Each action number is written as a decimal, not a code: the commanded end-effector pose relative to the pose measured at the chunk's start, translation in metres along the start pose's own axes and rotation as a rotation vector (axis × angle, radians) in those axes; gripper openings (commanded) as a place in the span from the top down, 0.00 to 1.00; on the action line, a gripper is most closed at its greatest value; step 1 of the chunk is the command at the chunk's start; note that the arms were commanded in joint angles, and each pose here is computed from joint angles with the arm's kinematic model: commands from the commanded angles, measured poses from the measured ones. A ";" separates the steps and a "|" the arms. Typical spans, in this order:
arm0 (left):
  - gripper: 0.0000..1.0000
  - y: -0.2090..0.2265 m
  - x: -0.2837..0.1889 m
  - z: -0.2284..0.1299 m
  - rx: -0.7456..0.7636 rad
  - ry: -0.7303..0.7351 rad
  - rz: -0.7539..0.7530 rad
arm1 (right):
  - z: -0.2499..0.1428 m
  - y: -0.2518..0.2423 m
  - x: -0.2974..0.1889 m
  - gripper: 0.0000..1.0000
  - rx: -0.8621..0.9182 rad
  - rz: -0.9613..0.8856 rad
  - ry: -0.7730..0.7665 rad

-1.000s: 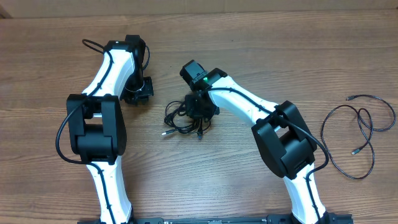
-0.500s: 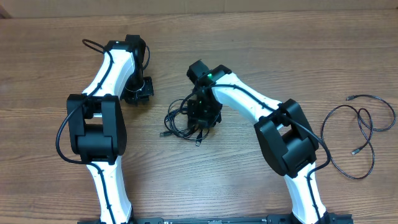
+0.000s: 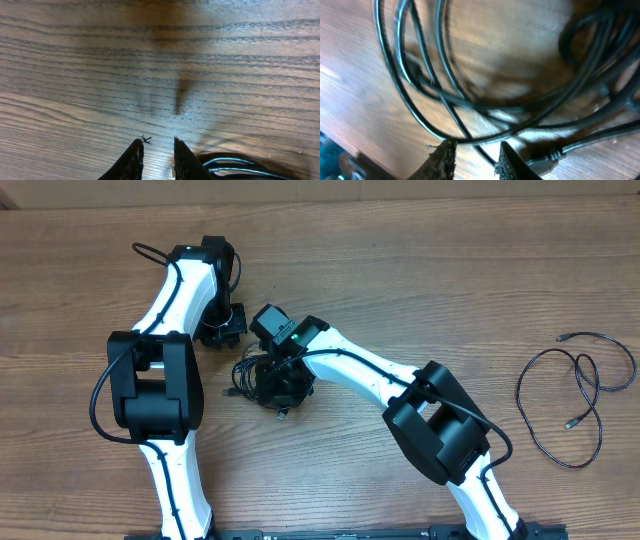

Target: Untangle cables

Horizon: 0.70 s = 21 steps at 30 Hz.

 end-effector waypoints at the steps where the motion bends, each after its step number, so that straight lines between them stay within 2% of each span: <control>1: 0.77 -0.004 -0.006 -0.005 0.014 0.008 -0.041 | 0.011 -0.003 -0.028 0.73 -0.029 0.024 -0.006; 5: 0.76 -0.036 -0.011 -0.018 0.217 0.075 -0.258 | 0.024 -0.019 -0.077 0.66 -0.059 0.015 -0.037; 8: 0.75 -0.056 -0.019 -0.030 0.357 0.111 -0.419 | 0.030 -0.042 -0.090 0.60 -0.072 -0.028 -0.052; 9: 0.75 -0.060 -0.022 -0.034 0.391 0.119 -0.462 | 0.031 -0.052 -0.092 0.55 -0.062 -0.057 -0.053; 11: 0.75 -0.067 -0.027 -0.039 0.438 0.129 -0.525 | 0.030 -0.074 -0.094 0.39 -0.026 -0.117 -0.048; 13: 0.72 -0.070 -0.030 -0.042 0.473 0.136 -0.560 | 0.028 -0.087 -0.095 0.38 -0.043 -0.130 -0.027; 15: 0.71 -0.070 -0.029 -0.043 0.475 0.140 -0.558 | 0.027 -0.091 -0.097 0.48 -0.027 -0.132 -0.019; 17: 0.74 -0.070 -0.030 -0.043 0.474 0.139 -0.559 | 0.027 -0.093 -0.098 0.46 -0.023 -0.132 -0.019; 20: 0.79 -0.070 -0.030 -0.043 0.476 0.137 -0.560 | 0.031 -0.093 -0.099 0.38 -0.028 -0.129 -0.039; 21: 0.79 -0.070 -0.031 -0.043 0.485 0.136 -0.563 | 0.033 -0.093 -0.098 0.46 -0.032 -0.128 -0.047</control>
Point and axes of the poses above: each gripper's point midway between its finger pads, its own x axis out along the fingers, its own y axis along the line the jaws close on, z = x × y, the point moved 2 cm from there along -x, back along the fingers, and after that the axes turned 11 degrees about -x, right-handed, at the moved point
